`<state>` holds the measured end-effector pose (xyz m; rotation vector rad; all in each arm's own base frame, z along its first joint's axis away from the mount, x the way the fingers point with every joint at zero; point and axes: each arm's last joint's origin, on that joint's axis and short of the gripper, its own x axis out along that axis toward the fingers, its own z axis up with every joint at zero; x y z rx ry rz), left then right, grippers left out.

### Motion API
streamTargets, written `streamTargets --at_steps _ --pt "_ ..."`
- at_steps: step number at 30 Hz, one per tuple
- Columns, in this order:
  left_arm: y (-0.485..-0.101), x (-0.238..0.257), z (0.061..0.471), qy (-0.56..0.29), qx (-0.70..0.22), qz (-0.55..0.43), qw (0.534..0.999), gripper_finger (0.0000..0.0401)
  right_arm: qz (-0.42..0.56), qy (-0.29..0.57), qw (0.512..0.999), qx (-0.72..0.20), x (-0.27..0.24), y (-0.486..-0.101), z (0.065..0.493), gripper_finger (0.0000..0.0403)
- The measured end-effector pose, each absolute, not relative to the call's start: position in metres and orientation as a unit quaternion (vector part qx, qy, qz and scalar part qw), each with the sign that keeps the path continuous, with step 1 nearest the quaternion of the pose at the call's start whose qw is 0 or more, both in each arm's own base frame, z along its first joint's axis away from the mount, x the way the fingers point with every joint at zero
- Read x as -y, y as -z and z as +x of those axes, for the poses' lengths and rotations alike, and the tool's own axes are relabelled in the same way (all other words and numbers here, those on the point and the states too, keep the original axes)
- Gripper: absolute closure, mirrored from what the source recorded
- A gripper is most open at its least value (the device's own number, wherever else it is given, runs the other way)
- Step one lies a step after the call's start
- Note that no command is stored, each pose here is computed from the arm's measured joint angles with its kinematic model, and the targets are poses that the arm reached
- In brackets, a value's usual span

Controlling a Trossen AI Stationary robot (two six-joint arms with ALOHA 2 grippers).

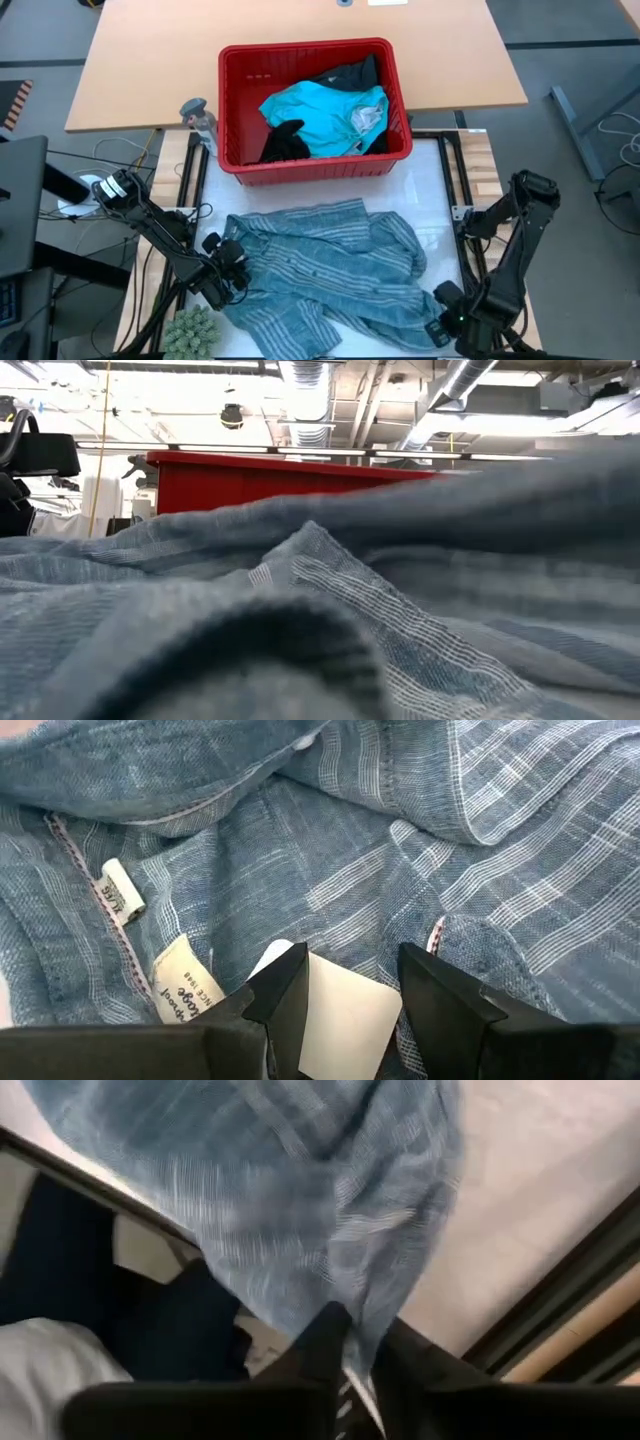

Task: Fold Laundry from Bin
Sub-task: Fold the patterned blue shirt

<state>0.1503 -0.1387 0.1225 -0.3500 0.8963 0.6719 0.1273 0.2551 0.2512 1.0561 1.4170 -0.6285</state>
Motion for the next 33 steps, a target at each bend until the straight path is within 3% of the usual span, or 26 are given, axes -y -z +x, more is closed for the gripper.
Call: streamTargets --at_steps 4,6,10,13,16,22,33 --pt "-0.122 0.139 0.15 -0.321 -0.426 -0.181 0.826 0.0255 0.427 0.263 0.595 -0.628 -0.26 -0.245 0.125 0.0239" --pt "-0.122 0.139 0.15 -0.322 -0.426 -0.18 0.826 0.0255 0.405 0.262 0.624 -0.615 -0.254 -0.245 0.126 0.0208" --pt "-0.121 0.138 0.15 -0.322 -0.426 -0.179 0.826 0.0255 0.365 0.34 0.7 -0.51 -0.224 -0.252 0.132 0.0172" --pt "-0.12 0.137 0.149 -0.324 -0.427 -0.179 0.825 0.0255 0.319 0.407 0.719 -0.464 -0.203 -0.252 0.14 0.0167" --pt "-0.12 0.137 0.149 -0.323 -0.427 -0.18 0.825 0.0255 0.287 0.443 0.699 -0.483 -0.188 -0.246 0.153 0.0166" --pt "-0.12 0.139 0.151 -0.315 -0.425 -0.181 0.829 0.0255 0.301 0.47 0.674 -0.485 -0.167 -0.224 0.172 0.0165" --pt "-0.121 0.139 0.151 -0.314 -0.42 -0.175 0.833 0.0255 0.288 0.504 0.646 -0.496 -0.145 -0.187 0.168 0.0166"
